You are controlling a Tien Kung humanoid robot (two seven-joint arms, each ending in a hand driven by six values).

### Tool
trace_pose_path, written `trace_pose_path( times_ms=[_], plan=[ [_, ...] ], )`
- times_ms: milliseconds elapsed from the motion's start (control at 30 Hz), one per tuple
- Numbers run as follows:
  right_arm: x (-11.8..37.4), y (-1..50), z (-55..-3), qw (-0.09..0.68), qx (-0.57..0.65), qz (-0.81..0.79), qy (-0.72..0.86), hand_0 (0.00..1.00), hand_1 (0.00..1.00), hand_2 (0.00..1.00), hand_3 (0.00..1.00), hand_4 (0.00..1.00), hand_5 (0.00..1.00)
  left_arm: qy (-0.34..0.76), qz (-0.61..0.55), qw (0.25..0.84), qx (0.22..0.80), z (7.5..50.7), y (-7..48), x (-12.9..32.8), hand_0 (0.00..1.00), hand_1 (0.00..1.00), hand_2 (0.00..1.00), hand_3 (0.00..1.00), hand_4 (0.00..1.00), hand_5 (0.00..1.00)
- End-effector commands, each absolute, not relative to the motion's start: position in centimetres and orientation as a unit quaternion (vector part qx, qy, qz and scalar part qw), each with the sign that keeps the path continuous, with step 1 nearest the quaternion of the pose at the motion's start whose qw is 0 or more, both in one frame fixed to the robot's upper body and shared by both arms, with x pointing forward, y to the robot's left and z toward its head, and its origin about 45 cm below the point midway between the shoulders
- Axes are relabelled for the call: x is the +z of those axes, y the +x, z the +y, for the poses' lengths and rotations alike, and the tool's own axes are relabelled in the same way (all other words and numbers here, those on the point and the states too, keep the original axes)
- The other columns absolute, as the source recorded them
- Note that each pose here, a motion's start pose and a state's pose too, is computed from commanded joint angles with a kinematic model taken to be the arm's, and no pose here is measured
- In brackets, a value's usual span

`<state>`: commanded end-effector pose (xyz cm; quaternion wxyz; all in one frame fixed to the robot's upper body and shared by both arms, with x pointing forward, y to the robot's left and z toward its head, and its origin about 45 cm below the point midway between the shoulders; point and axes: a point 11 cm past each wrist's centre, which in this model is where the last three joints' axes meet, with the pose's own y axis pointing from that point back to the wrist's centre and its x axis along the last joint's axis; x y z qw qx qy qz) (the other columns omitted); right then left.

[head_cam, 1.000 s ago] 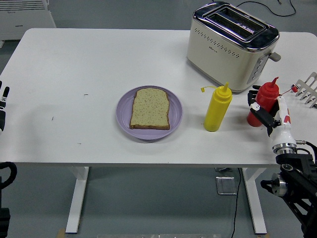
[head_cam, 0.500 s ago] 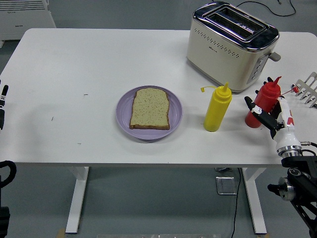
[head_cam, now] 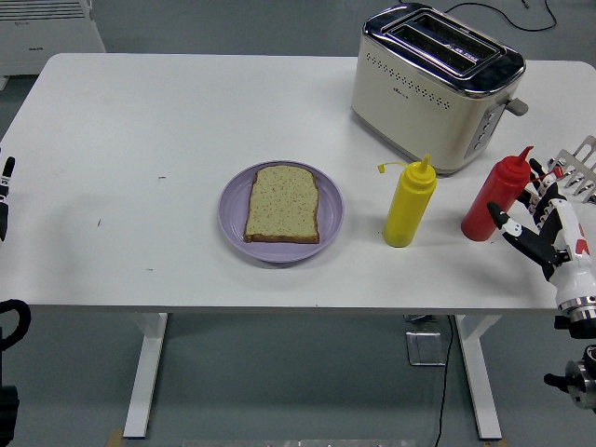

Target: Pick up the cup,pour liquid into bread,place the cup on the desk

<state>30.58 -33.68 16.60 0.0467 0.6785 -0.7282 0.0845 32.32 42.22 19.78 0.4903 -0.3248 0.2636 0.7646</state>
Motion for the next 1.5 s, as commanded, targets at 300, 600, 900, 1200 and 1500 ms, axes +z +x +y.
trace_pose_path(
  times_ms=[300,600,900,1200,1500],
  plan=[
    [17.9,29.3,-39.4,0.028,0.079,-0.789,0.609,0.916,0.867,0.957,0.992,0.842,0.287,-0.326,0.263,0.49,0.764,42.2,32.4,19.9,0.784,0.74,0.737,0.667,0.518,0.948],
    [18.5,29.6,-44.4,-0.087,-0.045,-0.845,0.525,0.789,0.744,0.778,0.798,0.618,0.117,-0.325,0.264,0.491,0.764,42.1,32.4,19.8,0.783,0.738,0.735,0.666,0.519,0.948],
    [19.6,31.2,-45.4,-0.277,-0.184,-0.798,0.502,0.772,0.729,0.759,0.796,0.612,0.299,-0.324,0.265,0.49,0.765,42.2,32.3,19.7,0.783,0.738,0.735,0.664,0.518,0.948],
    [20.3,32.5,-45.1,-0.379,-0.269,-0.751,0.47,0.775,0.726,0.754,0.801,0.624,0.522,-0.322,0.266,0.49,0.765,42.1,32.3,19.6,0.78,0.737,0.733,0.664,0.518,0.948],
    [19.9,32.8,-44.5,-0.373,-0.279,-0.754,0.464,0.769,0.721,0.745,0.806,0.615,0.535,-0.319,0.269,0.488,0.766,42.0,32.2,19.4,0.78,0.734,0.731,0.662,0.518,0.948]
  ],
)
